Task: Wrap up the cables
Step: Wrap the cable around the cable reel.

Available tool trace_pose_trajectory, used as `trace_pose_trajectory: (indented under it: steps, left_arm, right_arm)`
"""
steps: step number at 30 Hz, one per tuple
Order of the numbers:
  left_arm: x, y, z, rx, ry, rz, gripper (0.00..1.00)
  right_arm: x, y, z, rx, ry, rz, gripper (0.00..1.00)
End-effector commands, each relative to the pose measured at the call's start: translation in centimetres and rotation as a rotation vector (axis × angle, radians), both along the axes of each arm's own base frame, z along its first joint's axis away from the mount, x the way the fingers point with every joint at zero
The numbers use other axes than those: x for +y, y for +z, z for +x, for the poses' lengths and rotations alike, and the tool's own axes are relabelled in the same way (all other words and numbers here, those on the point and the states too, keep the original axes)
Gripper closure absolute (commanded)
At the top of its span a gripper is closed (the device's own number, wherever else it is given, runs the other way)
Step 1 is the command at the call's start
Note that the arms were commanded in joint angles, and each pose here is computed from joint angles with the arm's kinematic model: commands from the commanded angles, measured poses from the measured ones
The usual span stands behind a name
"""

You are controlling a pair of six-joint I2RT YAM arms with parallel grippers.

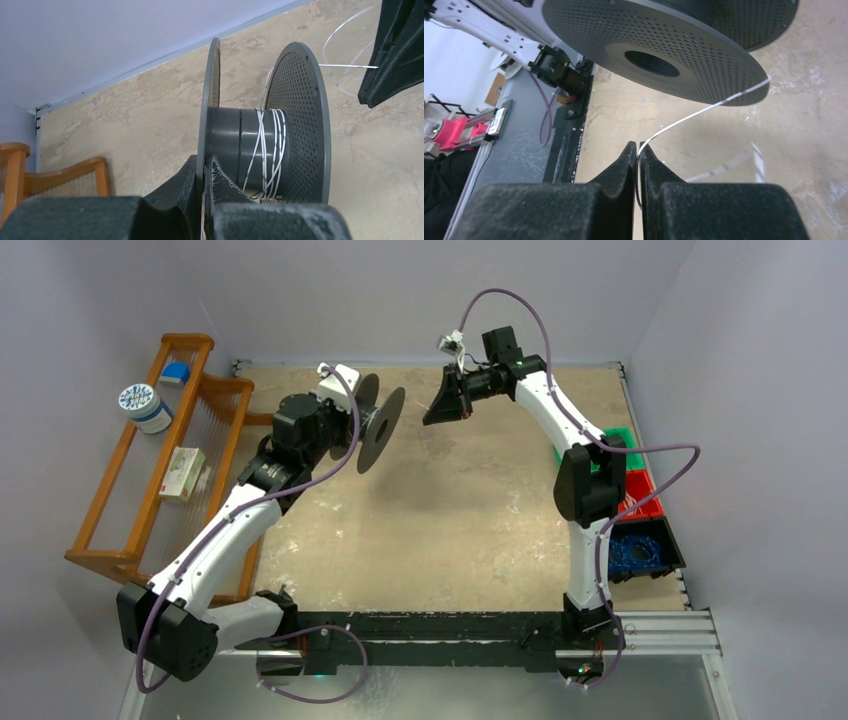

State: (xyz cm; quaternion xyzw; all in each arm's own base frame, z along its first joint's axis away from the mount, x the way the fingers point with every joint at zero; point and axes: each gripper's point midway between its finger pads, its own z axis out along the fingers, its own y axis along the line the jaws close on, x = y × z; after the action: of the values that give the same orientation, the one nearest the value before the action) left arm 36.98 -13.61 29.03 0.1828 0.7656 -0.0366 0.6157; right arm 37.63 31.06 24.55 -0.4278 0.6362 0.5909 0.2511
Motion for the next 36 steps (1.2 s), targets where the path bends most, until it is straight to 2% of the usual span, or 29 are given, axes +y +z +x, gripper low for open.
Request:
trace_pose_trajectory:
  steps: [1, 5, 11, 15, 18, 27, 36]
  left_arm:
    - [1.0, 3.1, 1.3, -0.111, 0.069, -0.026, 1.0]
    - [0.6, 2.2, 1.5, -0.092, 0.062, -0.012, 1.0]
    - [0.3, 1.9, 1.4, -0.095, 0.047, -0.001, 1.0]
    - [0.6, 1.7, 1.4, -0.097, 0.066, 0.007, 1.0]
    - [1.2, 1.5, 1.7, -0.092, 0.115, -0.007, 1.0]
    - [3.0, 1.7, 2.5, -0.071, 0.293, -0.105, 1.0]
    - [2.9, 3.6, 3.1, -0.066, 0.33, -0.175, 1.0]
  right_arm:
    - [-0.4, 5.0, -2.7, -0.01, 0.12, 0.156, 0.94]
    - [-0.4, 6.9, -3.2, -0.042, 0.17, 0.206, 0.94]
    - [0.1, 10.4, -2.9, -0.087, 0.131, 0.203, 0.95]
    - [-0.7, 11.6, -5.6, -0.103, 0.122, 0.259, 0.93]
    - [-0.4, 10.4, -8.1, -0.091, 0.191, 0.25, 0.92]
    - [3.5, 5.3, -13.9, -0.08, 0.376, 0.1, 0.92]
    - [4.1, 2.7, -15.8, -0.005, 0.424, 0.034, 0.96]
